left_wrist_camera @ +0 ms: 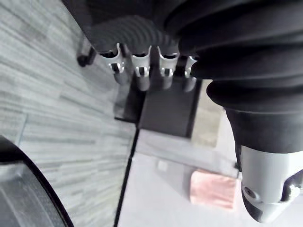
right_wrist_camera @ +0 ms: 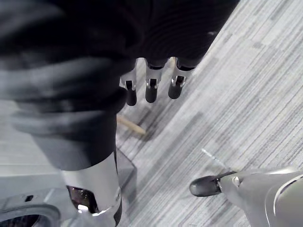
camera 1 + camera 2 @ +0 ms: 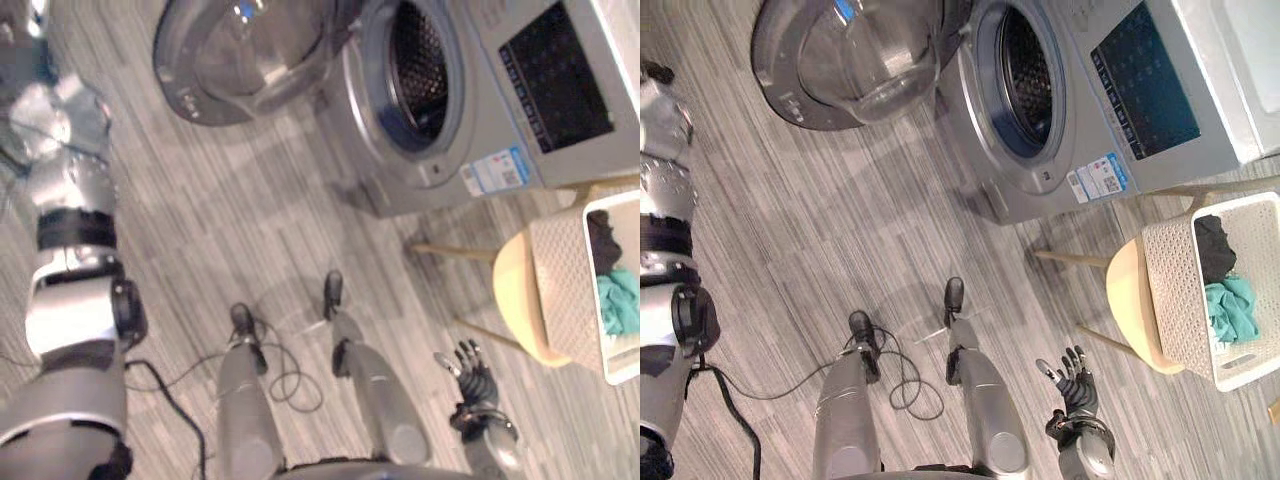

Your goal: Pick up the laundry basket with both hands and put the clothes into the washing machine.

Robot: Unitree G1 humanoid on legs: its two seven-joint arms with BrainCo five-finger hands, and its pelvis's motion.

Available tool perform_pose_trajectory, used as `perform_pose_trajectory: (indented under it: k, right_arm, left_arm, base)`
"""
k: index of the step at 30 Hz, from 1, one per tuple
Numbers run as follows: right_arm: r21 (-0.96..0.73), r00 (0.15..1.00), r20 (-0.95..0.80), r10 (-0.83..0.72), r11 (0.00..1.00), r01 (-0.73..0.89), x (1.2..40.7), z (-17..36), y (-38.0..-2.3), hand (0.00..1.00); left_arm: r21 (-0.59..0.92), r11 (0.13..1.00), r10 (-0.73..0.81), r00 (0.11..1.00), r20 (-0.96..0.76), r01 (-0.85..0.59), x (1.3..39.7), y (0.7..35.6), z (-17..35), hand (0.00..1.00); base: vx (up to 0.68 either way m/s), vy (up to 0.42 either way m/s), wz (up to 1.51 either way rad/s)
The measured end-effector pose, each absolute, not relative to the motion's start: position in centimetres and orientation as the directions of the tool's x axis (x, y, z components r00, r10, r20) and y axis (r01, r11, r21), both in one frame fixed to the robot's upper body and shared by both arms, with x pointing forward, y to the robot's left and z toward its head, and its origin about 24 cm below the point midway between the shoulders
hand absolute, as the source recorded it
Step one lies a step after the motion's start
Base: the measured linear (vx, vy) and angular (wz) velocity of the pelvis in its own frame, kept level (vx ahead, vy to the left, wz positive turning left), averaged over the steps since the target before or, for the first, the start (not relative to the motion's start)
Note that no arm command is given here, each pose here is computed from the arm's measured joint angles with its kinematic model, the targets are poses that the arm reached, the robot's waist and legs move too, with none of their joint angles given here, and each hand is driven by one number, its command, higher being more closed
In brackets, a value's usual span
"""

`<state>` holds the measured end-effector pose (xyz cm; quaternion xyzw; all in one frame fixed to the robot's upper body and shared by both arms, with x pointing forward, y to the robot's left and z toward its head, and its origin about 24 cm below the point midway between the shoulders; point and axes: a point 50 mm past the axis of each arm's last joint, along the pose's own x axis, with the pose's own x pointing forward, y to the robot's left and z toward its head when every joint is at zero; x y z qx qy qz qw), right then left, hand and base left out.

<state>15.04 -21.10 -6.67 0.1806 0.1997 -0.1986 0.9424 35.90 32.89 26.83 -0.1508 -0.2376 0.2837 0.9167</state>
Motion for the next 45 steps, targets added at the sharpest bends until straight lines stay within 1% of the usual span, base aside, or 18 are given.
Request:
perform_pose_trajectory:
  k: [3, 6, 7, 8, 11, 13, 15, 17, 19, 20, 23, 24, 25, 27, 33, 38, 40, 45]
  right_arm:
    - [0.243, 0.822, -0.482, -0.303, 0.856, 0.457, 15.0, -7.5, -21.3, 0.0]
    - [0.199, 0.763, -0.553, -0.334, 0.837, 0.51, 14.0, -9.0, -22.3, 0.0]
    - [0.171, 0.723, -0.592, -0.357, 0.821, 0.545, 13.1, -9.8, -22.9, 0.0]
    - [0.132, 0.657, -0.653, -0.376, 0.799, 0.587, 11.7, -11.1, -23.6, 0.0]
    - [0.066, 0.539, -0.752, -0.38, 0.77, 0.635, 10.0, -13.2, -24.2, 0.0]
    - [0.02, 0.456, -0.809, -0.37, 0.759, 0.651, 8.9, -14.4, -24.1, 0.0]
    - [-0.004, 0.415, -0.835, -0.361, 0.758, 0.652, 8.4, -14.9, -24.0, 0.0]
    - [-0.014, 0.401, -0.845, -0.355, 0.763, 0.646, 8.4, -15.1, -23.8, 0.0]
    - [-0.023, 0.381, -0.86, -0.339, 0.772, 0.636, 8.3, -15.4, -23.3, 0.0]
    - [-0.023, 0.375, -0.865, -0.334, 0.772, 0.635, 8.3, -15.6, -23.1, 0.0]
    - [-0.027, 0.355, -0.879, -0.317, 0.778, 0.627, 8.4, -15.9, -22.7, 0.0]
    - [-0.029, 0.356, -0.88, -0.315, 0.783, 0.622, 8.5, -15.9, -22.7, 0.0]
    - [-0.032, 0.353, -0.883, -0.309, 0.791, 0.611, 8.6, -15.9, -22.5, 0.0]
    - [-0.036, 0.343, -0.889, -0.304, 0.793, 0.608, 8.4, -16.1, -22.4, 0.0]
    - [-0.022, 0.331, -0.895, -0.301, 0.768, 0.64, 7.9, -16.2, -22.1, 0.0]
    - [0.067, 0.407, -0.865, -0.294, 0.735, 0.674, 9.7, -15.6, -21.0, 0.0]
    - [0.103, 0.465, -0.842, -0.275, 0.763, 0.638, 12.1, -15.1, -20.5, 0.0]
    - [0.073, 0.452, -0.84, -0.3, 0.763, 0.643, 11.9, -15.1, -21.1, 0.0]
  left_arm:
    - [-0.377, 0.824, 0.547, 0.766, 0.337, -0.422, 35.4, 31.4, 23.4, 0.0]
    - [-0.36, 0.846, 0.507, 0.804, 0.312, -0.393, 33.7, 29.7, 18.7, 0.0]
    - [-0.345, 0.849, 0.5, 0.818, 0.283, -0.4, 32.9, 29.1, 16.4, 0.0]
    - [-0.326, 0.851, 0.492, 0.843, 0.218, -0.413, 31.5, 28.5, 12.8, 0.0]
    - [-0.316, 0.84, 0.481, 0.875, 0.058, -0.441, 29.2, 27.9, 7.2, 0.0]
    - [-0.331, 0.83, 0.454, 0.888, -0.067, -0.449, 27.2, 26.3, 3.2, 0.0]
    - [-0.335, 0.819, 0.423, 0.885, -0.196, -0.466, 25.1, 24.7, -0.5, 0.0]
    - [-0.327, 0.792, 0.402, 0.844, -0.356, -0.515, 22.6, 23.4, -4.5, 0.0]
    - [-0.276, 0.762, 0.375, 0.746, -0.55, -0.586, 18.8, 22.2, -9.0, 0.0]
    - [-0.252, 0.76, 0.367, 0.715, -0.595, -0.599, 17.7, 21.9, -10.0, 0.0]
    - [-0.094, 0.793, 0.308, 0.53, -0.79, -0.602, 12.0, 20.5, -14.4, 0.0]
    - [-0.067, 0.803, 0.298, 0.496, -0.815, -0.593, 11.2, 20.2, -14.9, 0.0]
    - [-0.019, 0.825, 0.269, 0.422, -0.865, -0.565, 9.2, 19.7, -15.9, 0.0]
    - [0.0, 0.84, 0.253, 0.392, -0.885, -0.543, 8.3, 19.7, -16.3, 0.0]
    - [0.042, 0.904, 0.22, 0.381, -0.898, -0.425, 7.7, 19.9, -16.6, 0.0]
    - [0.069, 0.924, 0.225, 0.389, -0.893, -0.376, 8.5, 20.1, -16.5, 0.0]
    - [0.069, 0.945, 0.2, 0.398, -0.895, -0.32, 8.8, 19.5, -16.5, 0.0]
    - [0.095, 0.974, 0.177, 0.426, -0.887, -0.206, 10.1, 19.6, -16.2, 0.0]
  base:
    - [0.02, 0.002, 0.22]
    - [0.05, 0.017, 0.19]
    - [0.1, 0.036, 0.23]
    - [0.1, 0.04, 0.22]
    - [0.08, 0.039, 0.13]
    - [0.03, 0.056, 0.17]
    - [0.03, 0.058, 0.2]
    - [0.03, 0.047, 0.09]
    - [0.03, 0.051, 0.01]
    - [0.04, 0.051, -0.01]
    - [0.03, 0.047, -0.04]
    - [0.02, 0.051, -0.12]
    - [0.0, 0.04, -0.11]
    - [-0.01, 0.029, -0.06]
    - [-0.03, 0.034, -0.42]
    - [-0.07, 0.054, -1.39]
    - [-0.07, 0.04, -2.14]
    - [0.08, -0.103, -1.19]
